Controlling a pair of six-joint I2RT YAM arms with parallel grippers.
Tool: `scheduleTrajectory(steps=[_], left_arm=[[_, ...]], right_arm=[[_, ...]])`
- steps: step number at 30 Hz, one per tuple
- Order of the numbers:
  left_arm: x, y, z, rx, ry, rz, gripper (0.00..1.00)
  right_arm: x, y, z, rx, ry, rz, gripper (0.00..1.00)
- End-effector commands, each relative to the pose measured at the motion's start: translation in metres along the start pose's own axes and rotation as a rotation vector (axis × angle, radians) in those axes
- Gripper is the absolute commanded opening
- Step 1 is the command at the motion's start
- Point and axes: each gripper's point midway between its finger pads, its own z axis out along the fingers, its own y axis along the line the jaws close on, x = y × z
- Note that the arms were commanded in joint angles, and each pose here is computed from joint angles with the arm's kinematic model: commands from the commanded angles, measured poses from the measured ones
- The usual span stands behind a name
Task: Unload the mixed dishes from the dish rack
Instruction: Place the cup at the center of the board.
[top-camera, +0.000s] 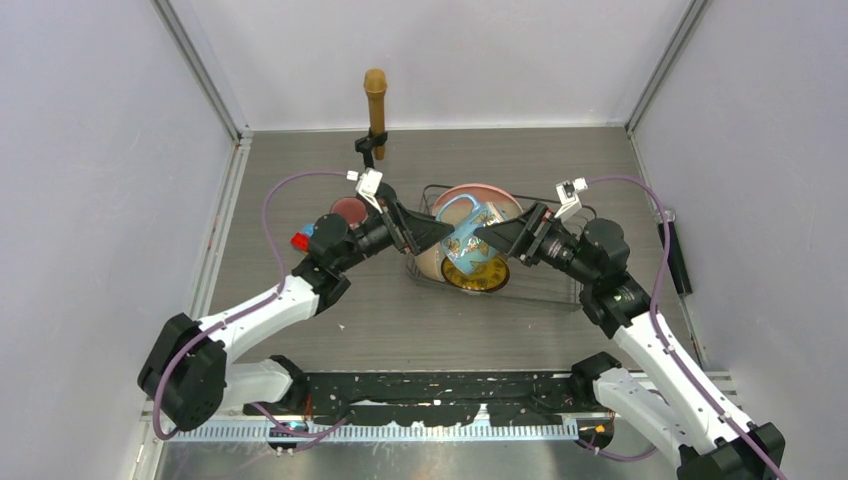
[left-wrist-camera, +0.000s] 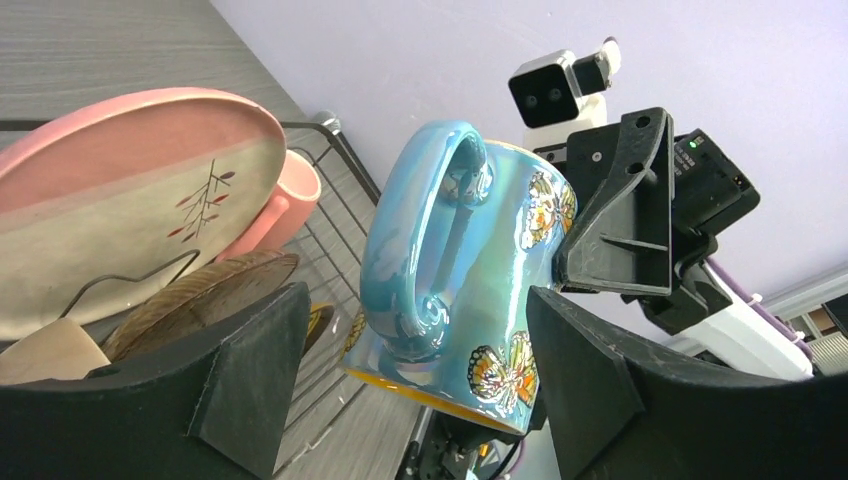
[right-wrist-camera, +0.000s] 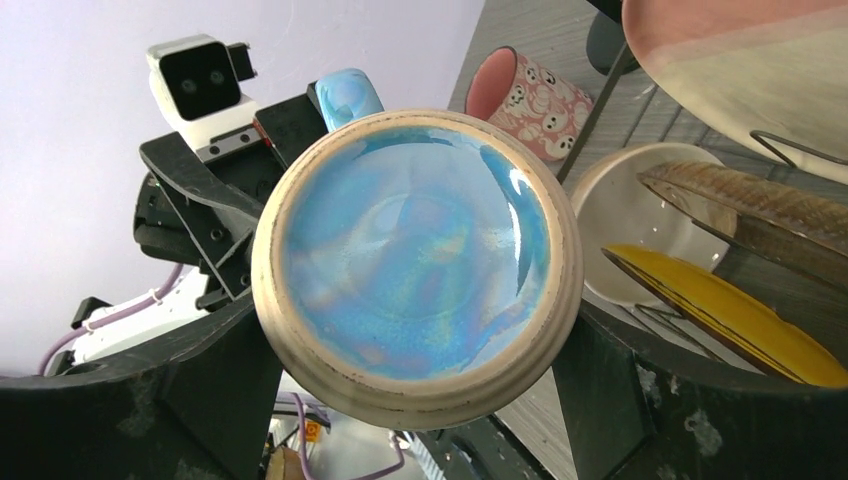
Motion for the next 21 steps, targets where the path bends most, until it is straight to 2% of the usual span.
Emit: scheduleTrajectory(steps=[1,4,21], left_arm=[[-0.019,-0.007,0.009,0.01,-0.115,0.011,0.8],[-0.017,-0.004,0.013,0.001,-0.125,0.0,0.76],[-0.018,0.003,0.021,-0.003,-0.181,-0.085,0.32]], right_arm=[[-0.036,0.066,-0.005,-0.263,-0.147,-0.055,0.07],[-0.035,0.066,-0.002,-0.278,-0.147,-0.029,0.07],[-0.028,0.062,0.007,-0.295,-0.136,0.006,0.07]])
